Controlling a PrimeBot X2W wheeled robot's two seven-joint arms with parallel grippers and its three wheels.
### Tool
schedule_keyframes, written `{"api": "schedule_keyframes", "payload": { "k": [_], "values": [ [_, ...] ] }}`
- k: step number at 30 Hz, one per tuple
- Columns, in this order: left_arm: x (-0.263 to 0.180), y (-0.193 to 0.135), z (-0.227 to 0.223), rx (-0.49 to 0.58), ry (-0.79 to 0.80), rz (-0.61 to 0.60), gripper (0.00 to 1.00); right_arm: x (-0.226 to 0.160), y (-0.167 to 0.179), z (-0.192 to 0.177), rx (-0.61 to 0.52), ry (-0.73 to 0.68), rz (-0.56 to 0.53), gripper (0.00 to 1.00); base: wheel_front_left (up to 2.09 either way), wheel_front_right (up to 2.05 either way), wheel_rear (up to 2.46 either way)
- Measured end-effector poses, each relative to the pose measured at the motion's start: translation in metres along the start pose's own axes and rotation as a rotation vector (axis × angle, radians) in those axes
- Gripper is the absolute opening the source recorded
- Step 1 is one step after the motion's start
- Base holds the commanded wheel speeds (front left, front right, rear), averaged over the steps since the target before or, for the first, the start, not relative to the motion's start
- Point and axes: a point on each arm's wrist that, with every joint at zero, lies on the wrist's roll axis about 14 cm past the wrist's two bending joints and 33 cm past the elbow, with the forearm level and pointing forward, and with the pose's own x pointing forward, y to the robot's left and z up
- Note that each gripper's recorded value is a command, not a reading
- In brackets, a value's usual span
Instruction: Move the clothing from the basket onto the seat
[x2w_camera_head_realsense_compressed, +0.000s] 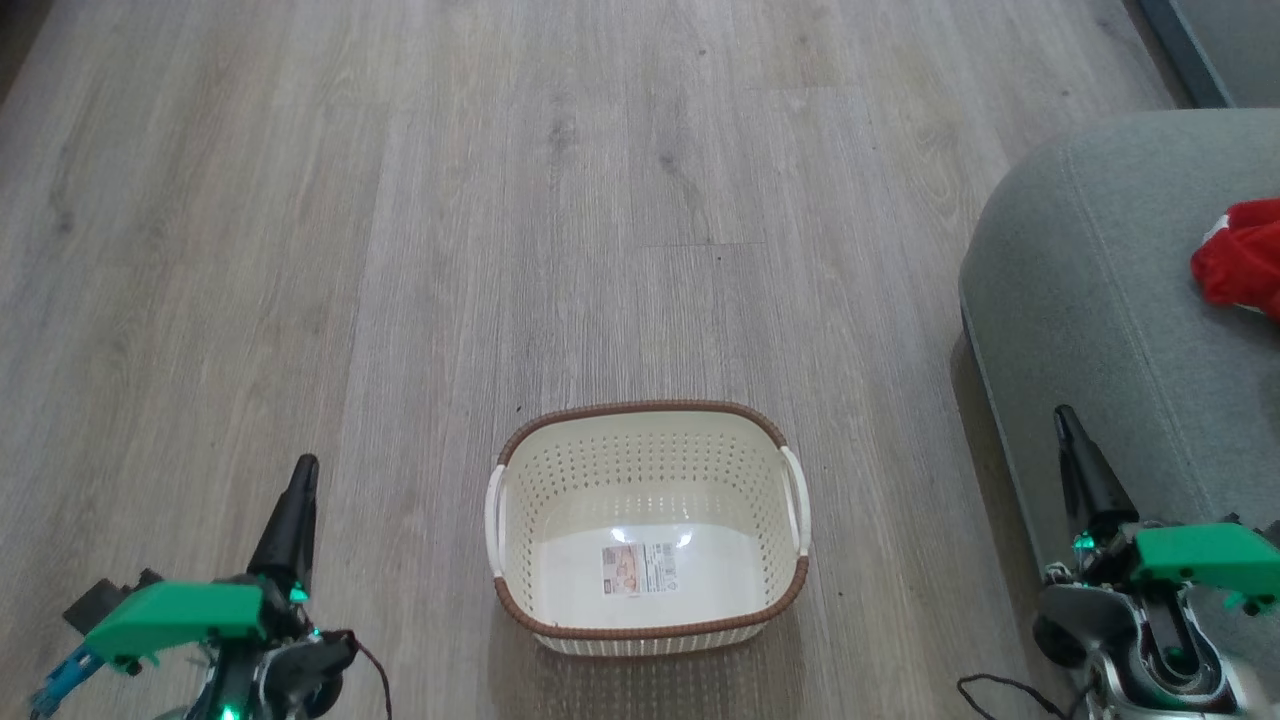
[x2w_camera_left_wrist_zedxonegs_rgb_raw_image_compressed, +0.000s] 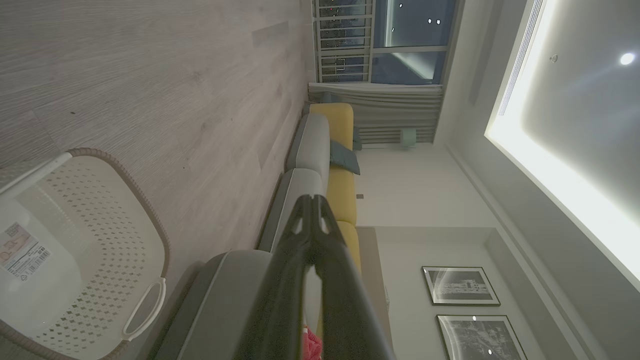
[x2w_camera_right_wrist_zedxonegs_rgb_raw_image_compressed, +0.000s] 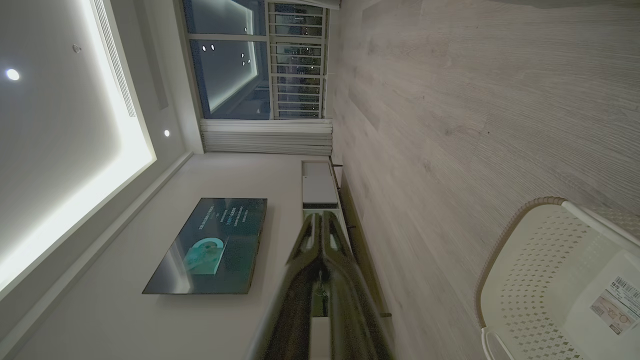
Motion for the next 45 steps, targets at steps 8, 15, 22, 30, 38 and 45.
{"api": "schedule_keyframes", "payload": {
  "k": [8, 15, 22, 30, 38, 45],
  "values": [
    [0.0, 0.0, 0.0, 0.0, 0.0, 0.0, 0.0, 0.0, 0.0, -0.0001, 0.0, 0.0, 0.0, 0.0, 0.0, 0.0, 0.0],
    [0.0, 0.0, 0.0, 0.0, 0.0, 0.0, 0.0, 0.0, 0.0, -0.0001, 0.0, 0.0, 0.0, 0.0, 0.0, 0.0, 0.0],
    [0.0, 0.0, 0.0, 0.0, 0.0, 0.0, 0.0, 0.0, 0.0, -0.0001, 0.0, 0.0, 0.0, 0.0, 0.0, 0.0, 0.0],
    [0.0, 0.0, 0.0, 0.0, 0.0, 0.0, 0.0, 0.0, 0.0, -0.0001, 0.0, 0.0, 0.0, 0.0, 0.0, 0.0, 0.0],
    [0.0, 0.0, 0.0, 0.0, 0.0, 0.0, 0.0, 0.0, 0.0, -0.0002, 0.001, 0.0, 0.0, 0.0, 0.0, 0.0, 0.0],
    [0.0, 0.0, 0.0, 0.0, 0.0, 0.0, 0.0, 0.0, -0.0001, -0.0002, 0.001, 0.0, 0.0, 0.0, 0.0, 0.0, 0.0]
  ]
}}
